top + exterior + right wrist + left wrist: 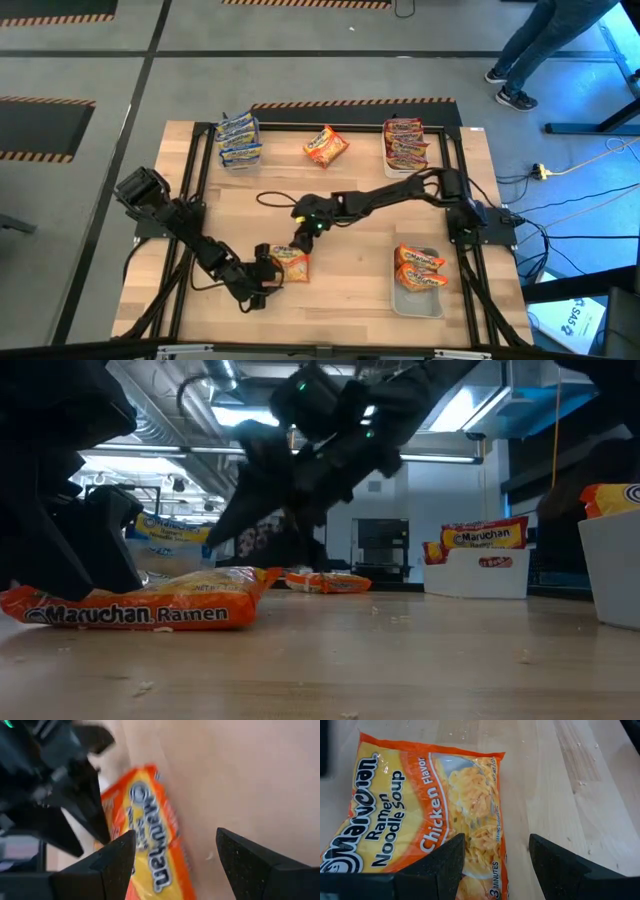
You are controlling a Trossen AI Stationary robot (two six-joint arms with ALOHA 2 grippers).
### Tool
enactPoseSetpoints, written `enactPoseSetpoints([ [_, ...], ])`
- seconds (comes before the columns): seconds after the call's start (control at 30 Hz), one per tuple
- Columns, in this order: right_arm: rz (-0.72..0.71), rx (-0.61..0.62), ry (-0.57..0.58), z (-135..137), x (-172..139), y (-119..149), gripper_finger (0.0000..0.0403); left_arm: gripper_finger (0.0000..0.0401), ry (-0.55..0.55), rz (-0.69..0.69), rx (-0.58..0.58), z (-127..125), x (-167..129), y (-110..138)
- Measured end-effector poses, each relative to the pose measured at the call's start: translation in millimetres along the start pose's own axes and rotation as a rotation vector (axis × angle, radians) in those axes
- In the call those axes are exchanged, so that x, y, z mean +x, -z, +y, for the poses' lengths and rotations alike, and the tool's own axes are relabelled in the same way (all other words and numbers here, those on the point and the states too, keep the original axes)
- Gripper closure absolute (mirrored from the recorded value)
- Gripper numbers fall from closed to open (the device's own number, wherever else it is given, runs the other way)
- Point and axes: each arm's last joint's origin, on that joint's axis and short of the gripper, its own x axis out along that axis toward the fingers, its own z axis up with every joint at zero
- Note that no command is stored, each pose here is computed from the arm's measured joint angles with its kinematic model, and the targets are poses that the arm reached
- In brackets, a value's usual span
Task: Sort Maruchan noodles
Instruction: Put the bottom orange noodle pack into the gray bin
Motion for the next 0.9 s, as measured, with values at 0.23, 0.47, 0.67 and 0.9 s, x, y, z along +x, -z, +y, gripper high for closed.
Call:
enactPoseSetpoints([
  [0.23,0.149,0.072,-0.112,-7.5,23.3,9.5,0.0142,0.0186,-0.001,0.0,0.002,-0.1,-0.2,0.4],
  [0.47,0.167,0.129,-0.216,-10.3,35.9,10.5,0.0142,0.0186,-0.006,-0.001,0.003,0.1,-0.1,0.6],
  [0.67,0.188,0.146,-0.251,-4.4,42.3,17.4,0.0142,0.0186,-0.016,-0.005,0.004,0.6,0.0,0.8],
  [0.9,0.217,0.165,-0.236,1.7,45.3,25.8,0.0145,0.0186,-0.016,-0.005,0.004,0.6,0.0,0.8],
])
